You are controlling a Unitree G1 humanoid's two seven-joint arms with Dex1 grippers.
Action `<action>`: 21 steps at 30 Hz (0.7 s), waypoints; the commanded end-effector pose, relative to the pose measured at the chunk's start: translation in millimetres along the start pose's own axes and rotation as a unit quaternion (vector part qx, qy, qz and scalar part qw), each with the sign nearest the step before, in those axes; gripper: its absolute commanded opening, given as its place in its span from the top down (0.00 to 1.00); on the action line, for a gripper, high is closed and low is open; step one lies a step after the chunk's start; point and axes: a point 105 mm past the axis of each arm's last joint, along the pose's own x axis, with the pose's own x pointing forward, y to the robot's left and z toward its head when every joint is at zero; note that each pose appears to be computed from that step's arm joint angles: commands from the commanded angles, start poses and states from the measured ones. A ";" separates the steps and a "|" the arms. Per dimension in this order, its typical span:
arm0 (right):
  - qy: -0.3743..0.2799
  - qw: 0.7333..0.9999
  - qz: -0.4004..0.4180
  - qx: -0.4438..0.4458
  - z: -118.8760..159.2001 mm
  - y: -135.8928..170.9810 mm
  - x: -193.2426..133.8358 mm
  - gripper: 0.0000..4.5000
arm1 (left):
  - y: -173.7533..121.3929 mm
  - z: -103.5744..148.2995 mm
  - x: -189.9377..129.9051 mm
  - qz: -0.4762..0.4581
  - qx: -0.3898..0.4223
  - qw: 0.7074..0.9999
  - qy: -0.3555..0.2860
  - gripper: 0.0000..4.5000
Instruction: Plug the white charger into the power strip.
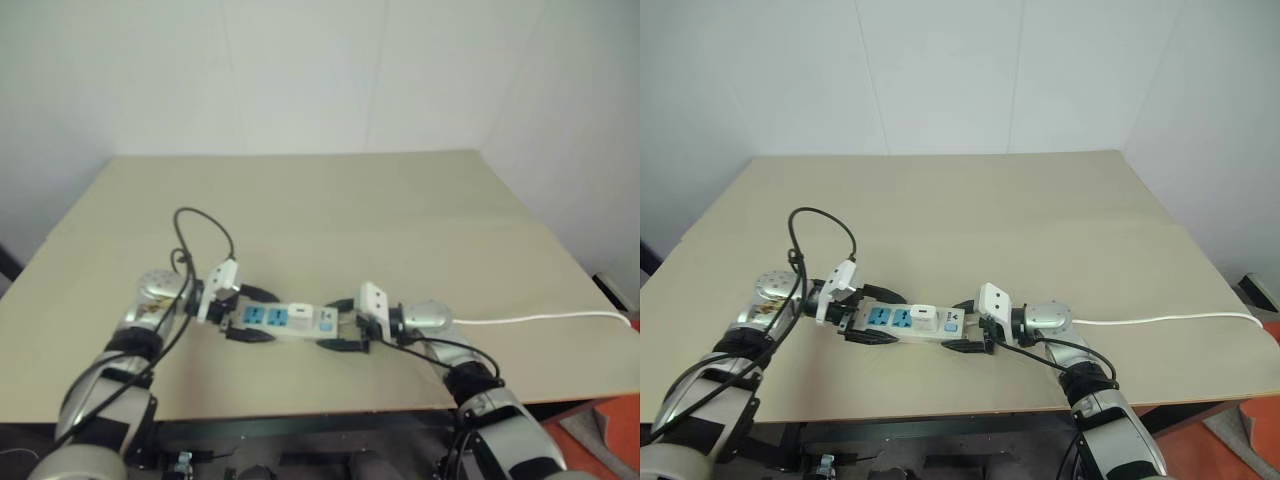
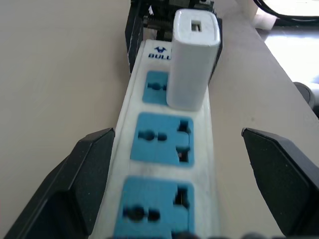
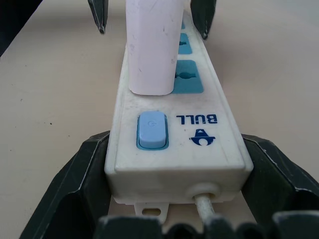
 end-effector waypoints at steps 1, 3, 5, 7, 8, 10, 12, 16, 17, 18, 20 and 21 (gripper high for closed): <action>0.003 1.000 -0.003 0.005 2.4 -2.9 -10.7 0.03 | 0.2 17.3 -25.0 0.030 0.046 0.999 -0.004 0.00; 0.000 1.000 -0.012 -0.005 8.1 -5.9 -21.1 0.00 | -1.4 24.0 -36.0 0.049 0.050 0.997 -0.018 0.00; 0.008 0.999 -0.020 -0.037 15.6 -6.7 -34.5 0.00 | -4.5 28.7 -46.7 0.068 0.055 0.996 -0.023 0.00; 0.013 0.997 -0.028 -0.065 25.8 -5.9 -48.1 0.00 | -9.9 31.0 -54.6 0.080 0.056 0.995 -0.020 0.00; 0.017 0.996 -0.032 -0.080 31.9 -4.6 -57.1 0.00 | -13.6 31.3 -58.0 0.085 0.055 0.995 -0.017 0.00; 0.029 0.994 -0.044 -0.099 42.1 -0.8 -78.1 0.00 | -21.7 31.6 -63.9 0.094 0.051 0.994 -0.013 0.00; 0.051 0.992 -0.052 -0.101 47.0 5.0 -99.1 0.00 | -28.7 33.0 -68.3 0.105 0.048 0.993 -0.015 0.00; 0.106 0.991 -0.047 -0.069 49.1 27.9 -151.1 0.00 | -43.8 27.8 -76.5 0.129 0.050 0.990 0.010 0.00; 0.115 0.990 -0.053 -0.065 48.9 31.0 -159.7 0.00 | -46.7 27.2 -78.0 0.134 0.049 0.990 0.011 0.00; 0.124 0.988 -0.065 -0.057 48.4 33.0 -168.6 0.00 | -49.3 26.9 -79.8 0.139 0.043 0.989 0.009 0.00; 0.140 0.985 -0.092 -0.040 46.8 38.1 -186.8 0.00 | -54.8 24.8 -84.0 0.149 0.028 0.988 0.012 0.00; 0.145 0.984 -0.101 -0.032 46.3 40.6 -193.3 0.00 | -56.7 24.0 -85.9 0.155 0.022 0.987 0.015 0.00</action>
